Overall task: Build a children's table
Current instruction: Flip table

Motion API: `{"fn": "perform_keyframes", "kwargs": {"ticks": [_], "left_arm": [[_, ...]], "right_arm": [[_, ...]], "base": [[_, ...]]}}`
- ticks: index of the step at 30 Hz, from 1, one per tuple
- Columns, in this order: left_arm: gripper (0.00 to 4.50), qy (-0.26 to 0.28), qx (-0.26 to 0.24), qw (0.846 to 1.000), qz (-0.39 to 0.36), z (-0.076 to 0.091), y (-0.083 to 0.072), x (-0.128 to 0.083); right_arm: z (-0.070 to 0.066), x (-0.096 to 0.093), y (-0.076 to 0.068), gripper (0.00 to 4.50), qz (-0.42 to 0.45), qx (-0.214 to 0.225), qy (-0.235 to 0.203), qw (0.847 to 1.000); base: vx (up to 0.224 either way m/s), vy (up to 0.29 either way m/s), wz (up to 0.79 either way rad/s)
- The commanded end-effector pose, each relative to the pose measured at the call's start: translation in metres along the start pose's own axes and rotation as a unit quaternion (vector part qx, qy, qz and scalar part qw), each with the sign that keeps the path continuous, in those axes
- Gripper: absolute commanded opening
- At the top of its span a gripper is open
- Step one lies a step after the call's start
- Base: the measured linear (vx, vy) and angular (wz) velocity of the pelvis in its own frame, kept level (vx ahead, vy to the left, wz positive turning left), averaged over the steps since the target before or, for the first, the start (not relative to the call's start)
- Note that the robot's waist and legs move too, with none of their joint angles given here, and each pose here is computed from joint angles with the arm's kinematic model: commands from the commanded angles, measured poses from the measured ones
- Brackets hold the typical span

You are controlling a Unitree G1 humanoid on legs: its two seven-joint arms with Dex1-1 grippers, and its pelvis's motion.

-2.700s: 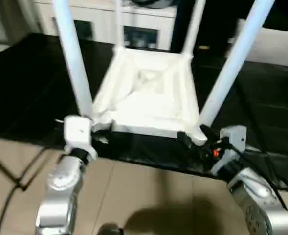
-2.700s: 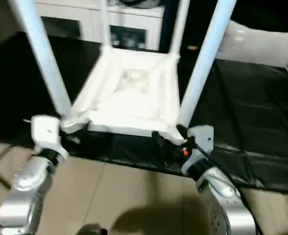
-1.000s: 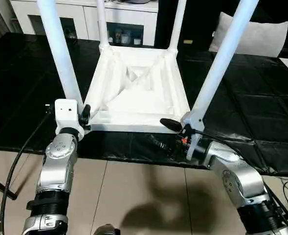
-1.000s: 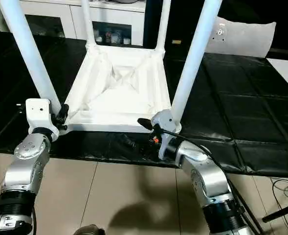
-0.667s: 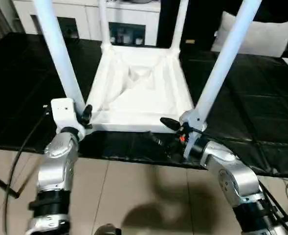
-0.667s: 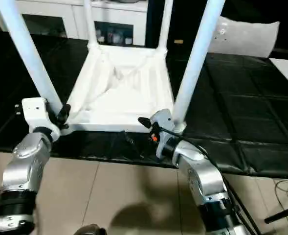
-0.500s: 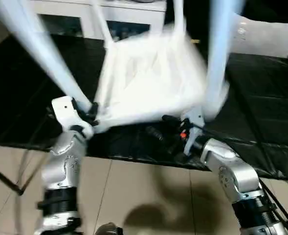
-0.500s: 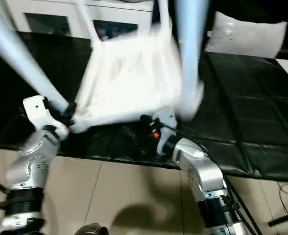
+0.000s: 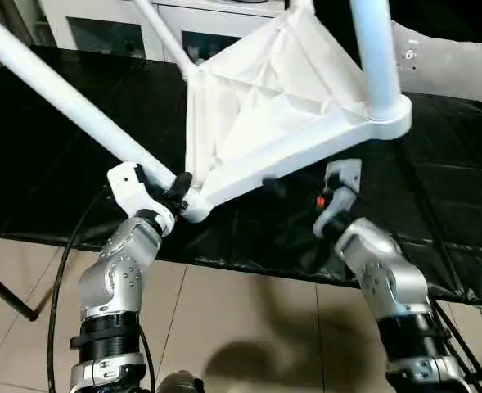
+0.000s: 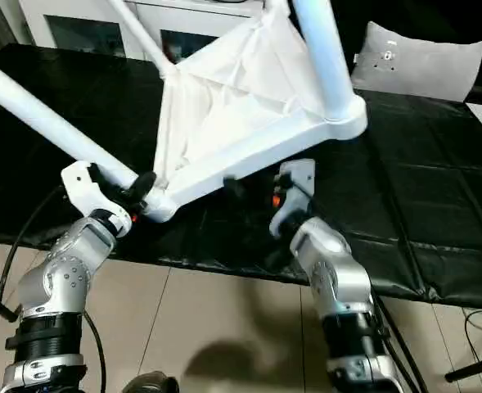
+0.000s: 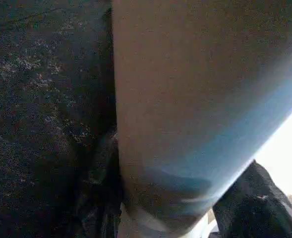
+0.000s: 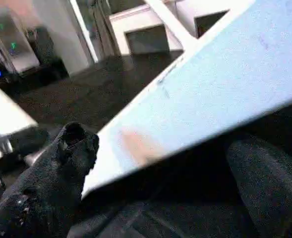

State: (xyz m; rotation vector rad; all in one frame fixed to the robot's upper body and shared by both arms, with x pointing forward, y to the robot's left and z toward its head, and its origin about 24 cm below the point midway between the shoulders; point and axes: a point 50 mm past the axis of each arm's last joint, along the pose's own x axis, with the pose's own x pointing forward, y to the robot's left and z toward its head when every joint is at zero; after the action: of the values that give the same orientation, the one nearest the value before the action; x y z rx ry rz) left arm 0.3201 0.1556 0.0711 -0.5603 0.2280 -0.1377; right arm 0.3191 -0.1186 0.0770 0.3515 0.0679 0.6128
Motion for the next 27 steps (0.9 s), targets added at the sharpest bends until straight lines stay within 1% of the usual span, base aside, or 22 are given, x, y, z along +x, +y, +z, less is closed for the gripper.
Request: {"fn": "perform_keyframes", "kwargs": {"ticks": [1, 2, 6, 8, 9, 10, 12, 14, 16, 18, 20, 22, 24, 25, 26, 27], "left_arm": [[2.03, 0.026, -0.031, 0.998, -0.041, -0.01, -0.015, 0.004], [2.03, 0.027, -0.03, 0.998, -0.042, -0.009, -0.015, 0.004], [2.03, 0.029, -0.026, 0.998, -0.044, -0.009, -0.017, 0.005], [2.03, 0.033, -0.02, 0.998, -0.048, -0.01, -0.018, 0.006], [2.03, 0.038, -0.01, 0.998, -0.054, -0.011, -0.021, 0.006], [2.03, 0.038, -0.01, 0.998, -0.055, -0.011, -0.021, 0.007], [2.03, 0.044, 0.006, 0.997, -0.059, -0.012, -0.023, 0.008], [2.03, 0.052, 0.033, 0.996, -0.067, -0.013, -0.025, 0.009], [2.03, 0.054, 0.047, 0.995, -0.071, -0.014, -0.026, 0.009], [2.03, 0.055, 0.07, 0.993, -0.08, -0.014, -0.029, 0.01], [2.03, 0.058, 0.098, 0.989, -0.095, -0.016, -0.032, 0.009], [2.03, 0.058, 0.102, 0.988, -0.102, -0.017, -0.034, 0.008], [2.03, 0.061, 0.11, 0.986, -0.114, -0.019, -0.037, 0.008], [2.03, 0.062, 0.113, 0.984, -0.12, -0.019, -0.038, 0.007], [2.03, 0.06, 0.125, 0.98, -0.143, -0.02, -0.042, 0.006], [2.03, 0.06, 0.125, 0.98, -0.143, -0.02, -0.042, 0.006]], "right_arm": [[0.006, 0.002, 0.0, 4.5, 0.014, 0.029, -0.034, 0.999], [0.007, 0.004, 0.002, 4.5, 0.022, 0.047, -0.047, 0.998], [0.007, 0.008, -0.001, 4.5, 0.014, 0.045, -0.045, 0.998], [0.009, 0.013, -0.002, 4.5, 0.011, 0.047, -0.052, 0.997], [0.011, 0.02, -0.003, 4.5, 0.008, 0.06, -0.062, 0.996], [0.012, 0.02, -0.003, 4.5, 0.008, 0.061, -0.063, 0.996], [0.013, 0.027, -0.005, 4.5, 0.0, 0.083, -0.073, 0.994], [0.015, 0.035, -0.009, 4.5, -0.021, 0.106, -0.081, 0.991], [0.017, 0.039, -0.011, 4.5, -0.029, 0.127, -0.089, 0.987], [0.02, 0.044, -0.013, 4.5, -0.039, 0.168, -0.105, 0.979], [0.025, 0.05, -0.015, 4.5, -0.036, 0.227, -0.124, 0.965], [0.027, 0.051, -0.015, 4.5, -0.031, 0.241, -0.132, 0.961], [0.031, 0.054, -0.017, 4.5, -0.026, 0.278, -0.15, 0.948], [0.033, 0.054, -0.018, 4.31, -0.026, 0.292, -0.157, 0.943], [0.035, 0.055, -0.02, 4.2, -0.025, 0.314, -0.165, 0.935], [0.035, 0.055, -0.02, 4.12, -0.025, 0.314, -0.165, 0.934]], "base": [[0.0, 0.0, 0.0], [0.0, 0.0, 0.0], [0.0, 0.0, 0.0], [0.0, 0.0, 0.0], [0.0, 0.0, 0.0], [0.0, 0.0, 0.0], [0.0, 0.0, 0.0], [0.0, 0.0, 0.0], [0.0, 0.0, 0.0], [0.0, 0.0, 0.0], [0.0, 0.0, 0.0], [0.0, 0.0, 0.0], [0.0, 0.0, 0.0], [0.0, 0.0, 0.0], [0.0, 0.0, 0.0], [0.0, 0.0, 0.0]]}}
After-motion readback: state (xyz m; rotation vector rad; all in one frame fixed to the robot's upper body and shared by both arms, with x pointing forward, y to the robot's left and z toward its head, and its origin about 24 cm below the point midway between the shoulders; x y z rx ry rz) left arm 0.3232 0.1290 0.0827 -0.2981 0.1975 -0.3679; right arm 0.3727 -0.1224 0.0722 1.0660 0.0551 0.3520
